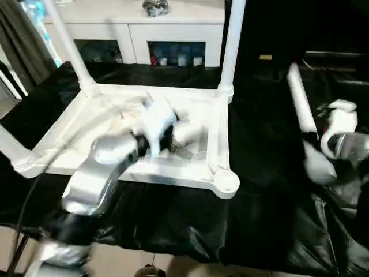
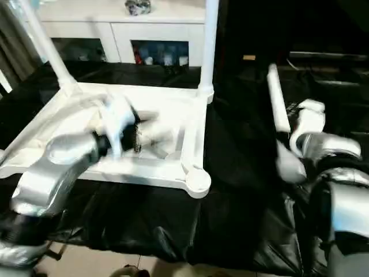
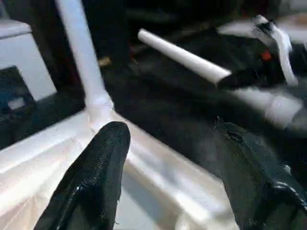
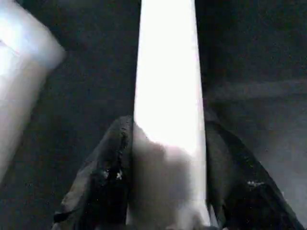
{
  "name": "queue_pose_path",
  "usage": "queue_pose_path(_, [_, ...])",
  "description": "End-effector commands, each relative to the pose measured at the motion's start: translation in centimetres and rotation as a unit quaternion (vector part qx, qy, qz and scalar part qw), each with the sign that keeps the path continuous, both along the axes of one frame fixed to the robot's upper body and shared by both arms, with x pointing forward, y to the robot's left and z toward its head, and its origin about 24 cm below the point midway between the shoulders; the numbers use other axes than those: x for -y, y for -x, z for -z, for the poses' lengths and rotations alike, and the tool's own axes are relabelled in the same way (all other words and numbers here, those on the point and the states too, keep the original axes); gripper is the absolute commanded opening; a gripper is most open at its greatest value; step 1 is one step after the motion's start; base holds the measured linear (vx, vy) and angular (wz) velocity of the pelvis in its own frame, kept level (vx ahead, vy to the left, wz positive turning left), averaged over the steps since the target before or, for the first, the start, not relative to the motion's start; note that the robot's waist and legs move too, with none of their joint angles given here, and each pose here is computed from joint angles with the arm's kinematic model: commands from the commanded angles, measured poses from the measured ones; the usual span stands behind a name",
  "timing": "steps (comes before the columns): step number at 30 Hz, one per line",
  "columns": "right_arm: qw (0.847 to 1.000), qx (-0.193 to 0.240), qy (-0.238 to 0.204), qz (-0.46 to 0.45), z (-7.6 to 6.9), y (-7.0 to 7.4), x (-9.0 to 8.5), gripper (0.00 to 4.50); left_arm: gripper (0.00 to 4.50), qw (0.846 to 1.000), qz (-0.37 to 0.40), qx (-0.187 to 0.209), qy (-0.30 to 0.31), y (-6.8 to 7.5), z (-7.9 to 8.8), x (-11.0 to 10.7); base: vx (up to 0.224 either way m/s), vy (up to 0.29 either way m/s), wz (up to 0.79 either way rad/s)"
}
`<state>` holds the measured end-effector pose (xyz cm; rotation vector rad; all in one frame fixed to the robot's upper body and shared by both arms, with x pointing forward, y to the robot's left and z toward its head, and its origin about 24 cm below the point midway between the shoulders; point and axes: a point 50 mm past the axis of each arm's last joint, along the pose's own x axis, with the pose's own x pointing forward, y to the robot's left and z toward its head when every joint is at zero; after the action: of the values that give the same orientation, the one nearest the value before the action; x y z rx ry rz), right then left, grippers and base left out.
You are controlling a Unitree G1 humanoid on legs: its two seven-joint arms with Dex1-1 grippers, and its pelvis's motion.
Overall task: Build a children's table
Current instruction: Pick table leg
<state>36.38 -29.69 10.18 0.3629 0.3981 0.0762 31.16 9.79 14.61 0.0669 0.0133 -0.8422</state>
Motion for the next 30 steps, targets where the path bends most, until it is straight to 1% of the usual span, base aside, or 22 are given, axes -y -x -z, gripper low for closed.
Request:
queue_pose_path(1, [0.987, 0.128, -0.079, -0.063, -2.5, -0.4, -1.7, 1.77, 3.13, 0.999, -0.028, -0.026, 0.026, -0.7, 0.2, -0.2, 0.000, 0.000, 0.00])
queue_pose_path(2, [0.981, 0.152, -0.095, -0.078, -2.9, -0.2, -2.1, 1.77, 3.13, 0.999, -0.028, -0.032, 0.034, -0.7, 0.3, -0.1, 0.000, 0.000, 0.00])
queue_pose_path(3, [0.965, 0.201, -0.123, -0.119, -3.5, 0.7, -3.3, 1.77, 3.13, 0.997, -0.019, -0.049, 0.061, -0.7, 0.2, 0.5, 0.000, 0.000, 0.00])
queue_pose_path(4, [0.956, 0.216, -0.136, -0.142, -3.6, 1.3, -4.0, 1.77, 3.13, 0.995, -0.011, -0.061, 0.077, -0.6, 0.1, 0.8, 0.000, 0.000, 0.00])
queue_pose_path(5, [0.953, 0.220, -0.142, -0.151, -3.7, 1.5, -4.2, 1.77, 3.13, 0.994, -0.007, -0.067, 0.085, -0.6, 0.1, 1.0, 0.000, 0.000, 0.00])
queue_pose_path(6, [0.937, 0.233, -0.172, -0.198, -3.8, 2.7, -5.5, 1.77, 3.13, 0.989, 0.011, -0.091, 0.114, -0.5, 0.0, 1.6, 0.000, 0.000, 0.00])
queue_pose_path(7, [0.937, 0.233, -0.172, -0.198, -3.8, 2.7, -5.5, 1.77, 3.13, 0.989, 0.011, -0.091, 0.114, -0.5, 0.0, 1.6, 0.000, 0.000, 0.00])
queue_pose_path(8, [0.928, 0.239, -0.186, -0.218, -3.8, 3.2, -6.1, 1.77, 3.13, 0.987, 0.017, -0.100, 0.125, -0.4, -0.1, 1.8, 0.000, 0.000, 0.00])
queue_pose_path(9, [0.928, 0.239, -0.186, -0.218, -3.8, 3.2, -6.1, 1.77, 3.13, 0.987, 0.017, -0.100, 0.125, -0.4, -0.1, 1.8, 0.000, 0.000, 0.00])
queue_pose_path(10, [0.904, 0.247, -0.215, -0.274, -3.8, 4.9, -7.6, 1.77, 3.13, 0.975, 0.047, -0.133, 0.170, -0.2, -0.5, 2.8, 0.000, 0.000, 0.00])
queue_pose_path(11, [0.896, 0.247, -0.225, -0.293, -3.7, 5.5, -8.2, 1.77, 3.13, 0.968, 0.059, -0.147, 0.193, -0.1, -0.7, 3.2, 0.000, 0.000, 0.00])
queue_pose_path(13, [0.885, 0.245, -0.235, -0.317, -3.6, 6.3, -9.1, 1.76, 3.13, 0.956, 0.079, -0.163, 0.228, -0.1, -1.2, 4.0, 0.000, 0.000, 0.00])
queue_pose_path(15, [0.880, 0.242, -0.240, -0.332, -3.5, 7.1, -9.8, 1.76, 3.39, 0.945, 0.102, -0.176, 0.257, 0.1, -1.8, 4.7, 0.000, 0.000, 0.00])
queue_pose_path(17, [0.875, 0.236, -0.241, -0.346, -3.4, 7.6, -10.6, 1.76, 3.46, 0.936, 0.118, -0.189, 0.274, 0.3, -2.2, 5.5, 0.000, 0.000, 0.00])
queue_pose_path(21, [0.873, 0.225, -0.239, -0.360, -3.3, 8.0, -11.3, 1.76, 3.68, 0.928, 0.113, -0.212, 0.283, 0.1, -2.1, 6.3, 0.000, 0.000, 0.00])
queue_pose_path(22, [0.873, 0.225, -0.239, -0.360, -3.3, 8.0, -11.3, 1.76, 3.68, 0.928, 0.113, -0.212, 0.283, 0.1, -2.1, 6.3, 0.000, 0.000, 0.00])
queue_pose_path(25, [0.878, 0.204, -0.213, -0.376, -3.0, 8.5, -12.3, 1.76, 3.68, 0.919, 0.113, -0.233, 0.296, 0.1, -2.3, 6.7, 0.000, 0.000, 0.00])
queue_pose_path(28, [0.882, 0.194, -0.197, -0.381, -2.8, 8.6, -12.8, 1.76, 3.68, 0.919, 0.107, -0.241, 0.293, 0.1, -2.3, 7.0, 0.000, 0.000, 0.00])
queue_pose_path(30, [0.887, 0.187, -0.171, -0.386, -2.6, 8.5, -13.6, 1.76, 3.68, 0.920, 0.095, -0.247, 0.290, 0.0, -2.2, 7.1, 0.000, 0.000, 0.00])
